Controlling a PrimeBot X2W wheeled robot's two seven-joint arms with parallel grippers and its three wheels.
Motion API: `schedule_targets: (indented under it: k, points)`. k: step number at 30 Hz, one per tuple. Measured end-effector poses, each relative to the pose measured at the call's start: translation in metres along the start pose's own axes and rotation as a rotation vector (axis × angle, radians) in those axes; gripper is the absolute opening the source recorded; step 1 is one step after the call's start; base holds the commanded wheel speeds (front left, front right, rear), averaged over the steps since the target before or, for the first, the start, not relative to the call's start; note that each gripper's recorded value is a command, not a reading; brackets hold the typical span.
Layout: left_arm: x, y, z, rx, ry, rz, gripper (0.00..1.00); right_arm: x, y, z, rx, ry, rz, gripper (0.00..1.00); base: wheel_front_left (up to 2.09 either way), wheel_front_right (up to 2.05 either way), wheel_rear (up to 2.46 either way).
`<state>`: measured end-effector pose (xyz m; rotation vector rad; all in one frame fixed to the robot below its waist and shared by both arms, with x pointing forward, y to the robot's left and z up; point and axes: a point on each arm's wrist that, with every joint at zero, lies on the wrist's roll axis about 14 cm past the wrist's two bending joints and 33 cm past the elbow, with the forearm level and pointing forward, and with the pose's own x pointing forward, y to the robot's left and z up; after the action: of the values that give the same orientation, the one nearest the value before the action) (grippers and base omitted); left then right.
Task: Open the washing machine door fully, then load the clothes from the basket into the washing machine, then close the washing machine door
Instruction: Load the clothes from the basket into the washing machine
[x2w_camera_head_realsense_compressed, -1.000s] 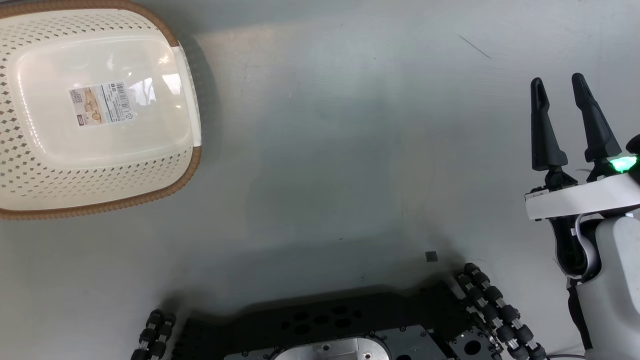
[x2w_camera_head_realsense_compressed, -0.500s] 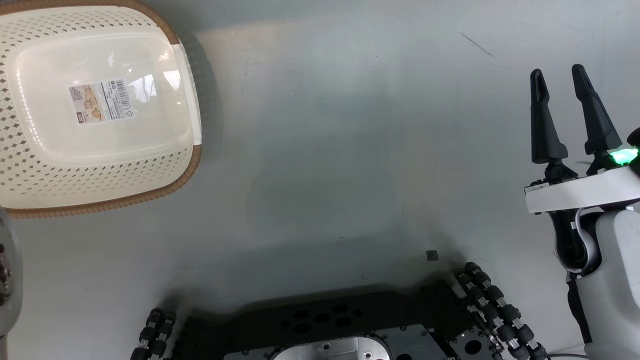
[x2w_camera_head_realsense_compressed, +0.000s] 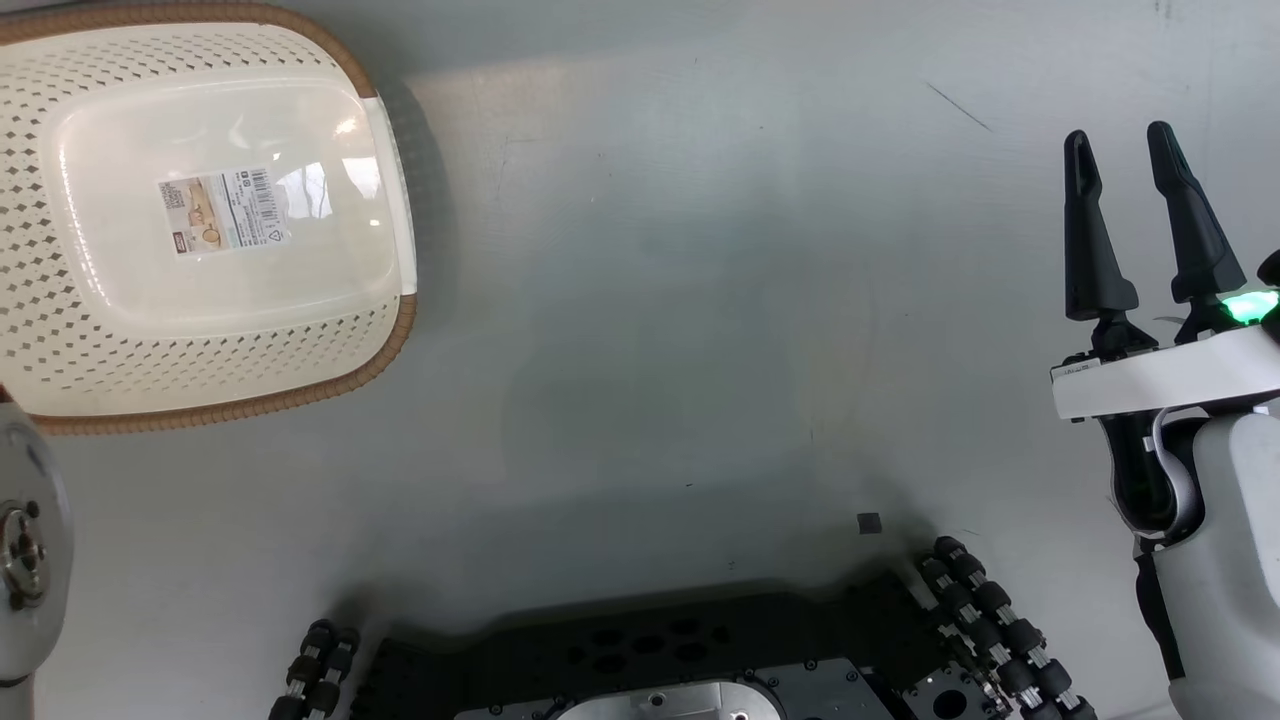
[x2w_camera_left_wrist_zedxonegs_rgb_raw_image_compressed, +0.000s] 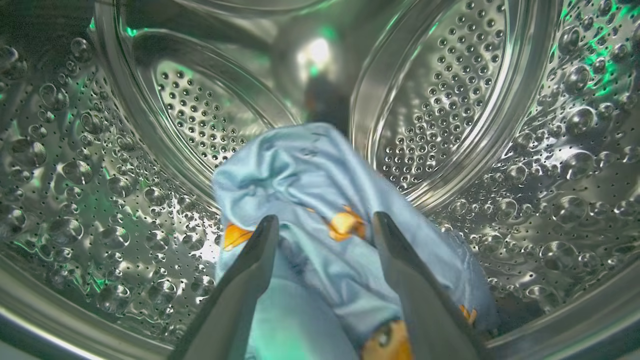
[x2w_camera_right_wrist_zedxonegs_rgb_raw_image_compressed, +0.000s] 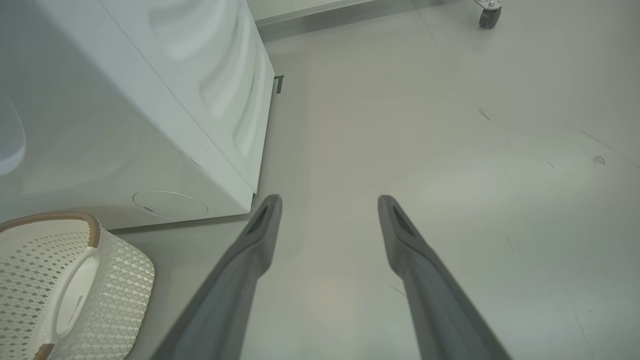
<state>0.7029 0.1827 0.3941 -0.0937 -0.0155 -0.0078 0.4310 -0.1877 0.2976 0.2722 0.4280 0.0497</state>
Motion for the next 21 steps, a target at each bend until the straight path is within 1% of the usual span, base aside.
schedule_targets:
  k: [10,16,21]
  points:
    - [-0.006,0.004,-0.006,-0.002,0.05,0.008,1.0,0.0,0.004,0.006,0.001,-0.015,0.009,1.0,0.0,0.0,0.0]
    - [-0.011,-0.006,-0.009,-0.027,0.078,-0.009,1.0,-0.001,0.004,0.011,0.0,-0.028,0.009,1.0,0.0,0.0,0.0]
    - [-0.02,-0.004,-0.011,-0.033,0.103,-0.005,1.0,-0.001,0.008,0.018,0.001,-0.046,0.018,1.0,0.0,0.0,0.0]
